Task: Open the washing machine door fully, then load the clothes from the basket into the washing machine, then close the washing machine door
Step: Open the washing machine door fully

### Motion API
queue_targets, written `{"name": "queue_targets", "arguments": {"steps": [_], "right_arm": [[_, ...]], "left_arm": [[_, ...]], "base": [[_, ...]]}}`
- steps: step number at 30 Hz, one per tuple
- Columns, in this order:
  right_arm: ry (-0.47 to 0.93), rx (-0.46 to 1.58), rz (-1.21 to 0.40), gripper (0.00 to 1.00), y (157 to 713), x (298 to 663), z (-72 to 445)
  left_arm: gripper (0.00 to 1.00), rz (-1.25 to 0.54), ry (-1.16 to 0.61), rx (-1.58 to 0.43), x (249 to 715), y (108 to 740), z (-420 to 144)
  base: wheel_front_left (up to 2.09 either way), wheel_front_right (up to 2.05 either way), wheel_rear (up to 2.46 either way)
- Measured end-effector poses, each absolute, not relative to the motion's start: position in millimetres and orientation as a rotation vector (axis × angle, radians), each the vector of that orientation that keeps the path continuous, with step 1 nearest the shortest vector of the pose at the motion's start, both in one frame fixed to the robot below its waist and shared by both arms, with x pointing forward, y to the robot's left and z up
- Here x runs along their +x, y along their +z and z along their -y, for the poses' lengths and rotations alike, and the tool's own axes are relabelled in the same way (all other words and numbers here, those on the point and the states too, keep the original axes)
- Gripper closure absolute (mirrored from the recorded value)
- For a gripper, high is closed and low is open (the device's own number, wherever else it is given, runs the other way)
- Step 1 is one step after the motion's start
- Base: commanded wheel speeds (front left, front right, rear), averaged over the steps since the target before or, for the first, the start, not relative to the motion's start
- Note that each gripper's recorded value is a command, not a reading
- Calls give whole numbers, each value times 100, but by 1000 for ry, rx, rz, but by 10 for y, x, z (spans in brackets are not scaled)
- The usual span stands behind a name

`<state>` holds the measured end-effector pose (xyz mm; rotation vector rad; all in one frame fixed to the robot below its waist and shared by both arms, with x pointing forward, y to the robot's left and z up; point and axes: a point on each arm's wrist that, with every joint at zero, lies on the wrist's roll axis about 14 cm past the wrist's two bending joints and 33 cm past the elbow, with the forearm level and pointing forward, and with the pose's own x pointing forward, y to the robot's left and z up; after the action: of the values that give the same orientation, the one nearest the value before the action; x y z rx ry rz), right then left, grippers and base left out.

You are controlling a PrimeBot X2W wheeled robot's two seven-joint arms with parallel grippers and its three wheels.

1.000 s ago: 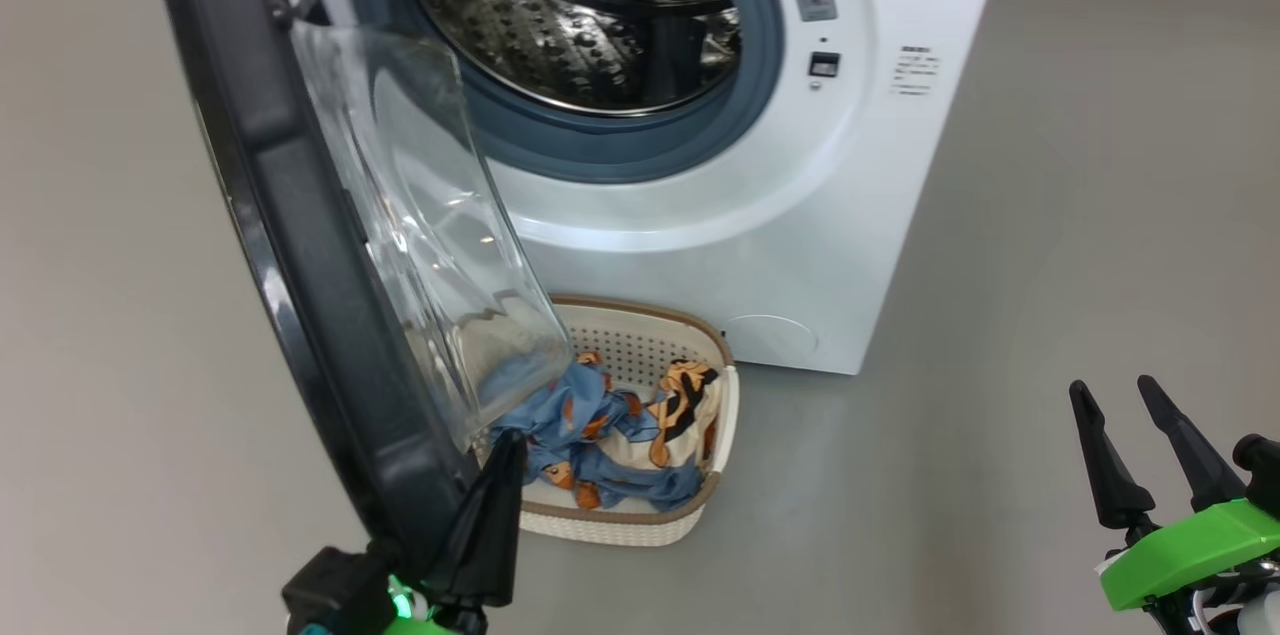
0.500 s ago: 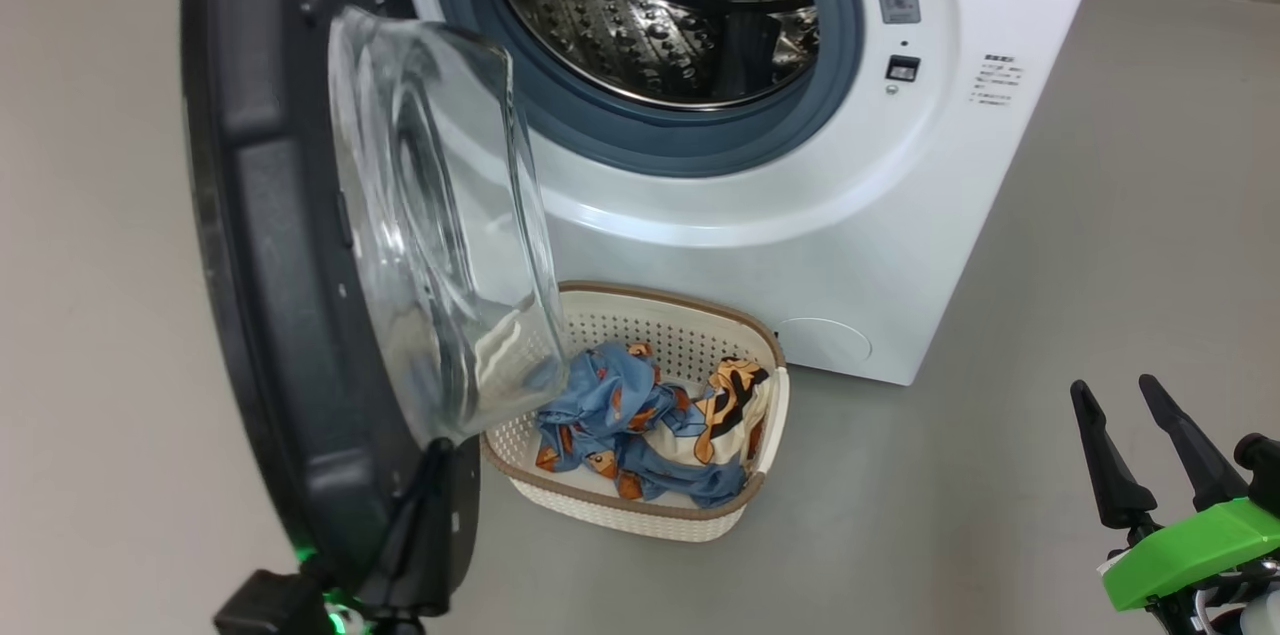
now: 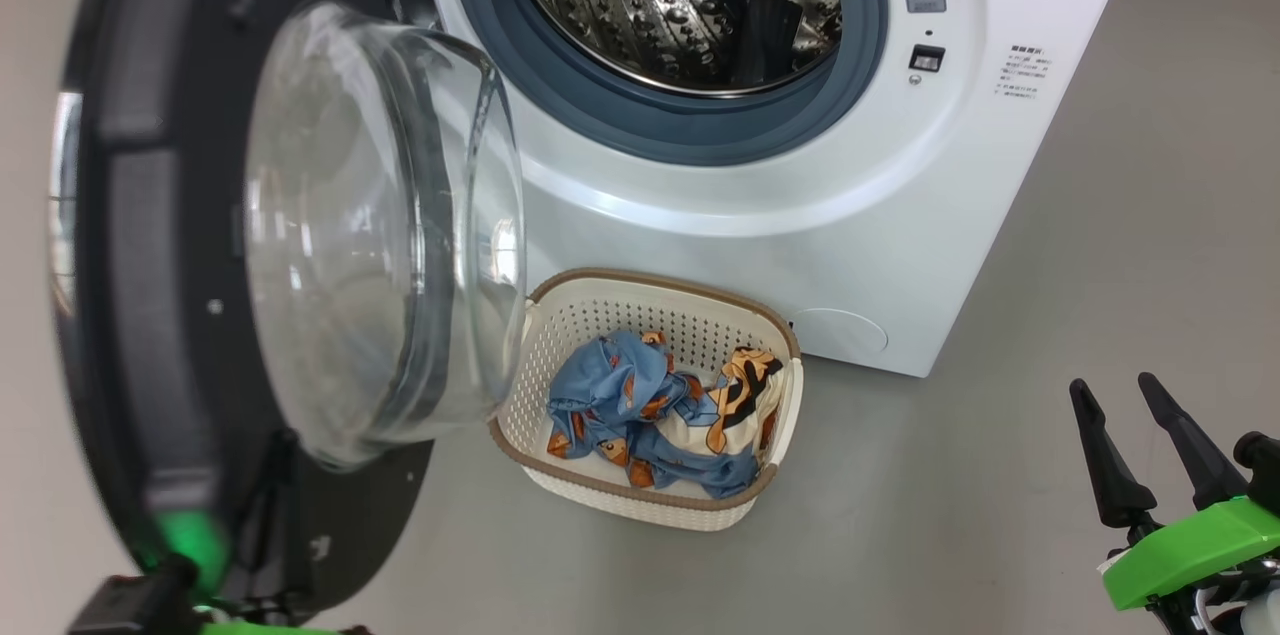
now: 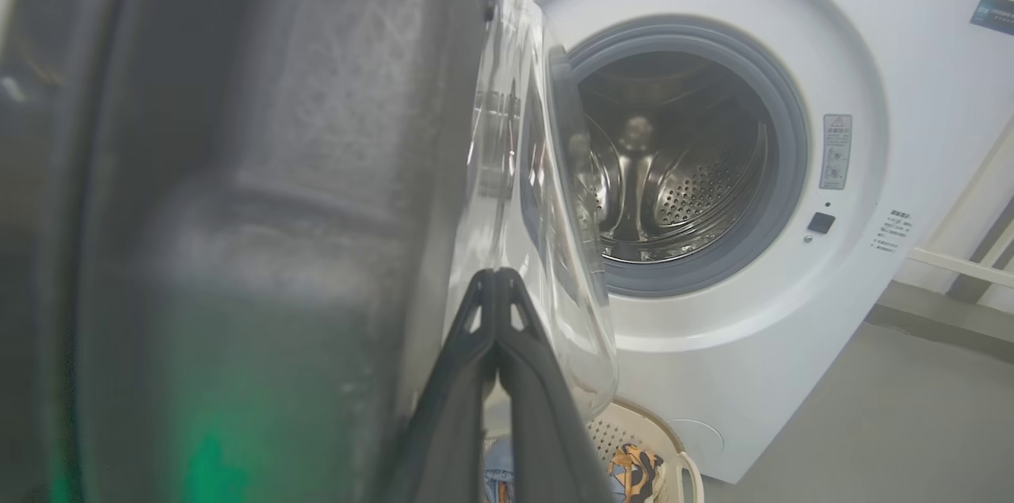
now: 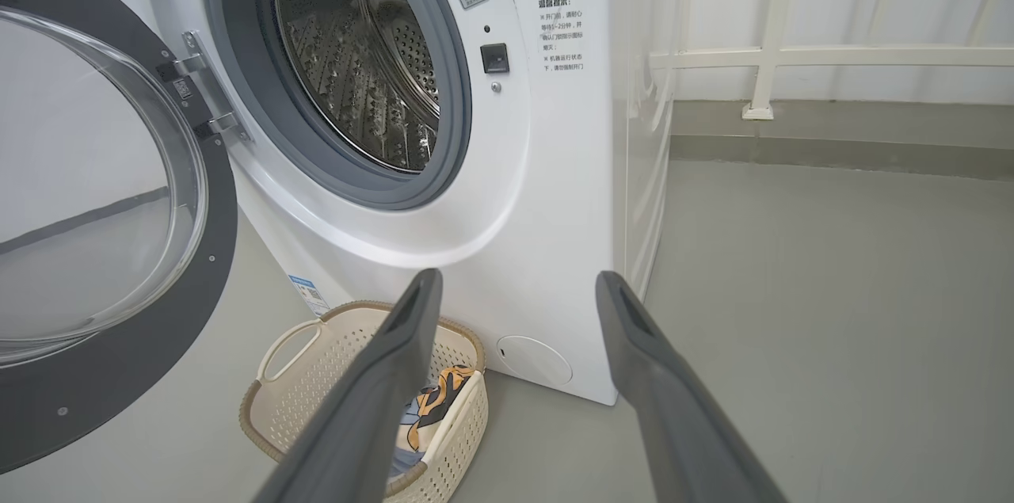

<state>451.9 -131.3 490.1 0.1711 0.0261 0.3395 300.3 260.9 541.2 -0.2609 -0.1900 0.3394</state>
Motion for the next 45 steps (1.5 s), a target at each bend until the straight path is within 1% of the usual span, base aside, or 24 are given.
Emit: {"name": "queue_targets", "arguments": {"steps": [10,25,45], "right_arm": [[342,172,-46,0,4812,4538,1311],[338,171,-74,0,4691,4569,1342],[323,155,-85,0,4614,4673,1449]], "left_arm": [[100,143,493,-181,2910,5268,-3157],[100,58,662,-97,2857,5045,-3877],[100,36,795,-37,2950,5101,-4666]], "base": [[0,0,0],[0,0,0],[0,0,0]]}}
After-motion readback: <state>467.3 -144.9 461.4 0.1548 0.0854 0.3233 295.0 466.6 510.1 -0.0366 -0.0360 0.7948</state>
